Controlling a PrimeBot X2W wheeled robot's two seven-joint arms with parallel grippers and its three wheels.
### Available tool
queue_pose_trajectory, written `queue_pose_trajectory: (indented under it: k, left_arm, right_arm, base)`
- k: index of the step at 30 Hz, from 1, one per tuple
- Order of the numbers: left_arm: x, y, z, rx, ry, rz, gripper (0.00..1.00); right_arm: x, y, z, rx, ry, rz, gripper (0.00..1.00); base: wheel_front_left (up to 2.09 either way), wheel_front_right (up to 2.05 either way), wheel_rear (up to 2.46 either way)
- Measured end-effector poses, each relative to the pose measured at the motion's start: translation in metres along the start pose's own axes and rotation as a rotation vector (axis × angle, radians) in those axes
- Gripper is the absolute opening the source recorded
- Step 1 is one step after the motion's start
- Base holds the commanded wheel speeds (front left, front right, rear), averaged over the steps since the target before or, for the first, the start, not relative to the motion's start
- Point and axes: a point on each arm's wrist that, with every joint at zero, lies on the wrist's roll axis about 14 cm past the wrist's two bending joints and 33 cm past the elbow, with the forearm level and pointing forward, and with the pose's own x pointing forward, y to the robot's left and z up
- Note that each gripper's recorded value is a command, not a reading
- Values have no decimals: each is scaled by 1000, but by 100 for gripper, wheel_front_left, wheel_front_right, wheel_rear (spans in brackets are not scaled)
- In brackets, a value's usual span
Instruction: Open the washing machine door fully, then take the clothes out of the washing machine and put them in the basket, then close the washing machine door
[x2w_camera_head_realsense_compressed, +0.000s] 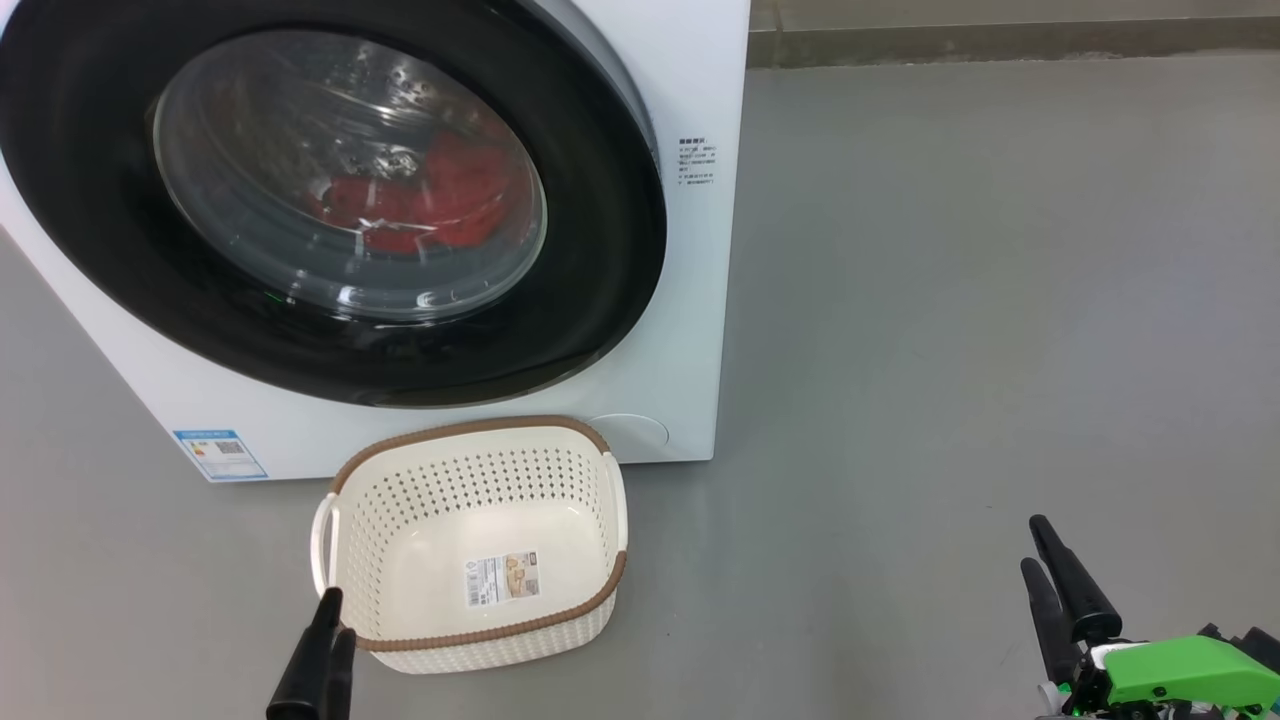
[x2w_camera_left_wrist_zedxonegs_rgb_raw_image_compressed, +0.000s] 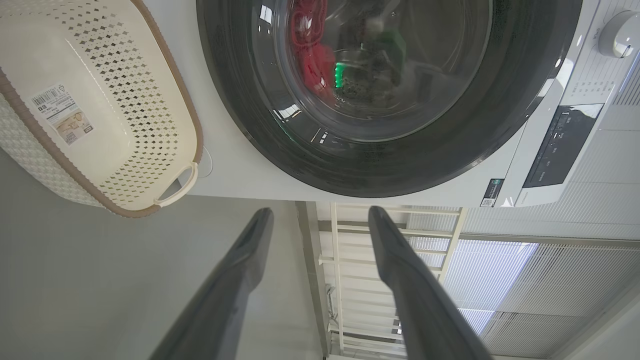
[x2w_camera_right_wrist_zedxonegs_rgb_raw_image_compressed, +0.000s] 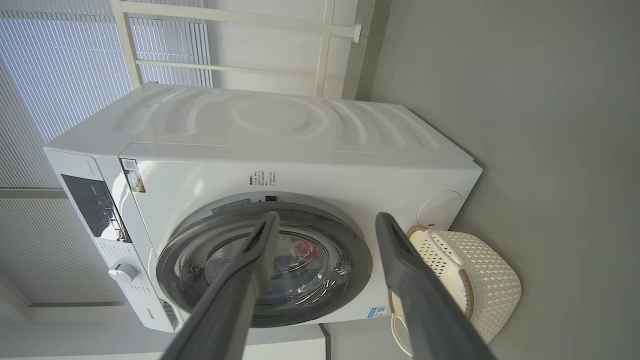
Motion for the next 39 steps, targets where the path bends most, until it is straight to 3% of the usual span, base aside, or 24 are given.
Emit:
queue_pose_trajectory:
  k: [19,39]
  left_arm:
    - [0,-3,6,242,-29,-1,100]
    - [-3,-8,2,531,-37,-9,100]
  right_arm:
    - [2,-3,-7,-164,16,-13,100]
    - [3,-5,-17,-456,55,-7,100]
  base:
    - [0,0,0]
    - [0,0,0]
